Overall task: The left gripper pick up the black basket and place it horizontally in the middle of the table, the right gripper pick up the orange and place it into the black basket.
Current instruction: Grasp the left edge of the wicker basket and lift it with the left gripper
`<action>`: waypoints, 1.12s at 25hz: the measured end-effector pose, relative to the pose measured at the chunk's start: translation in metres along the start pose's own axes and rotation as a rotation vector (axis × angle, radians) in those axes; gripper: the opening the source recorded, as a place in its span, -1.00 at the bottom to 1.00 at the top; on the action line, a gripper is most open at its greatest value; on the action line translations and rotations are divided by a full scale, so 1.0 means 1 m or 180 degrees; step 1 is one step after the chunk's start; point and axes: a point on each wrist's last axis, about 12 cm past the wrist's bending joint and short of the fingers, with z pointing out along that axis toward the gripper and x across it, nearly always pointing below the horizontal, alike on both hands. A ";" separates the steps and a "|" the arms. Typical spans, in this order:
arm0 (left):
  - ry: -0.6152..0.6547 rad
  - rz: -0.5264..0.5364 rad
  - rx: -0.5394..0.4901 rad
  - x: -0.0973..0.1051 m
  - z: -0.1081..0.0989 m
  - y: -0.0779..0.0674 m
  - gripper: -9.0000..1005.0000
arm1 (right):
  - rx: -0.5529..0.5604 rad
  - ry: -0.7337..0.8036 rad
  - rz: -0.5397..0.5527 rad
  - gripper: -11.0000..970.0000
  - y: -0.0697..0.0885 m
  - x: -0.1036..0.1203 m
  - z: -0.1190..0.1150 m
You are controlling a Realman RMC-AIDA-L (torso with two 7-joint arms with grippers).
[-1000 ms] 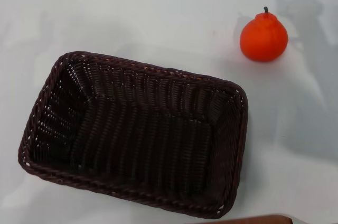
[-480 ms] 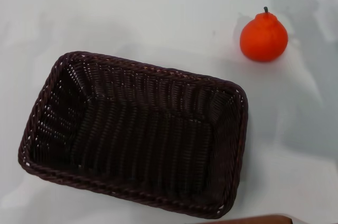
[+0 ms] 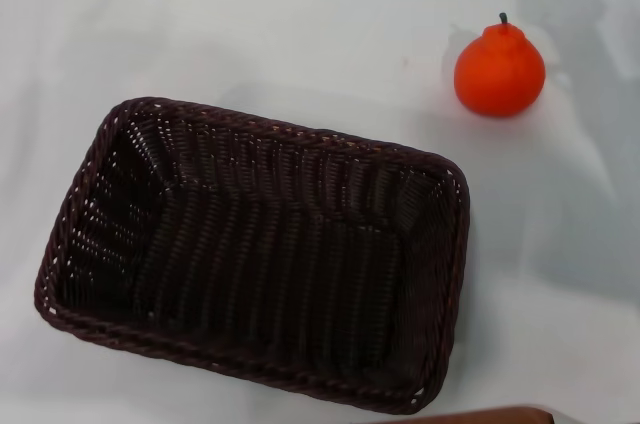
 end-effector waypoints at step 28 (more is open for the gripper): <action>0.3562 -0.0211 0.0325 -0.090 0.078 -0.073 0.67 | -0.0047 0.0090 -0.0008 -0.07 0.003 0.004 0.003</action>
